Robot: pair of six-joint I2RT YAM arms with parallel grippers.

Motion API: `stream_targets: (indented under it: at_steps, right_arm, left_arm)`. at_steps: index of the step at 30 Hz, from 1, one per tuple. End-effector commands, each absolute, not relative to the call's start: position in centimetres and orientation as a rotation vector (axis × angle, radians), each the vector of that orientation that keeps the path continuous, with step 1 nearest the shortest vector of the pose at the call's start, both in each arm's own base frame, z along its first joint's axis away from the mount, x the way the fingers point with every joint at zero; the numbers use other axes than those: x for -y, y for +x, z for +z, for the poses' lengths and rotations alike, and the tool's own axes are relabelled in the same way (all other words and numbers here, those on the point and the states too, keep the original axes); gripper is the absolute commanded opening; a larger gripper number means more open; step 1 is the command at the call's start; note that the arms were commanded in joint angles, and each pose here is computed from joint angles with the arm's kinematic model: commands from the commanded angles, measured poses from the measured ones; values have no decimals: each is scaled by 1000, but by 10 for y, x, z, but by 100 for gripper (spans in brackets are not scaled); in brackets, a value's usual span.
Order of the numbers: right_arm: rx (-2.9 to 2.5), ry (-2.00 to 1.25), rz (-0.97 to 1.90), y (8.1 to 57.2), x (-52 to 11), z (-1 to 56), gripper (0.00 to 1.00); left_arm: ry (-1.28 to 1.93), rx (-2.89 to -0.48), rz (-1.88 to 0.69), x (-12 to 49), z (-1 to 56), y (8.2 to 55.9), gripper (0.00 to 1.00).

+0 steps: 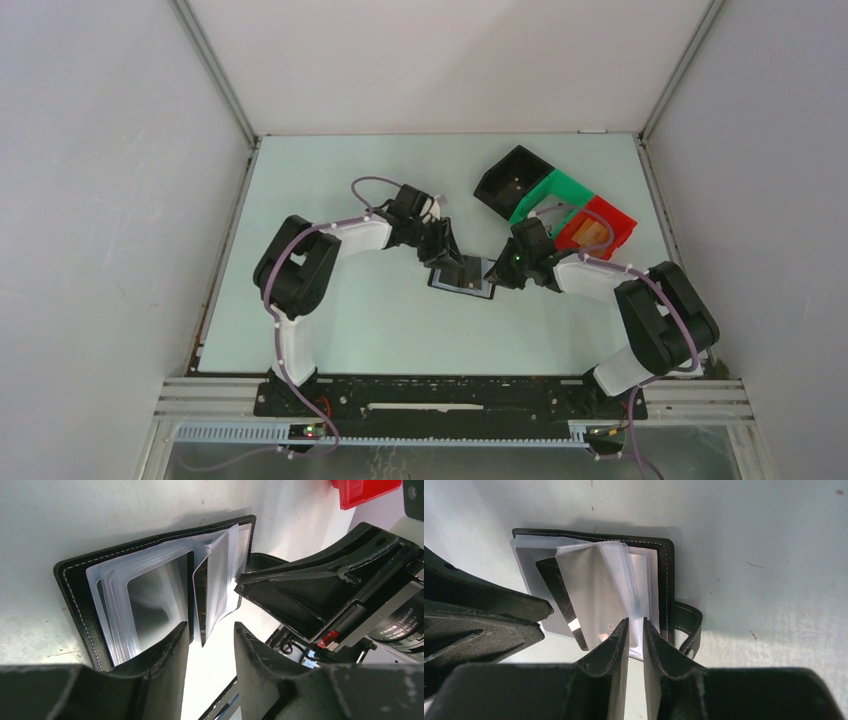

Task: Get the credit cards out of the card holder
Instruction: Remove the credit card from the card holder.

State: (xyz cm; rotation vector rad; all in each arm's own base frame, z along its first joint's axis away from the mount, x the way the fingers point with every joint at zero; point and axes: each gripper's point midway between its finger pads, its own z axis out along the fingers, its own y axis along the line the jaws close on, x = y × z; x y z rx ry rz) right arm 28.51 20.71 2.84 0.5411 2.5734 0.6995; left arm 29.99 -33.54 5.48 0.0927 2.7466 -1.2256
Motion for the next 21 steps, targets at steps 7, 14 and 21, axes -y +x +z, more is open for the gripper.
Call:
stream_targets:
  at_steps: [7,14,21]
  right_arm:
    - [-2542,528,774,297,-223,36,24]
    - [-2555,524,783,296,-225,33,24]
    - [-2563,521,793,294,-228,32,24]
  left_arm:
    - [58,-2705,-1222,336,57,301,42]
    - [38,-2716,-1233,337,50,299,39]
    - [30,-2722,-1237,337,46,298,32]
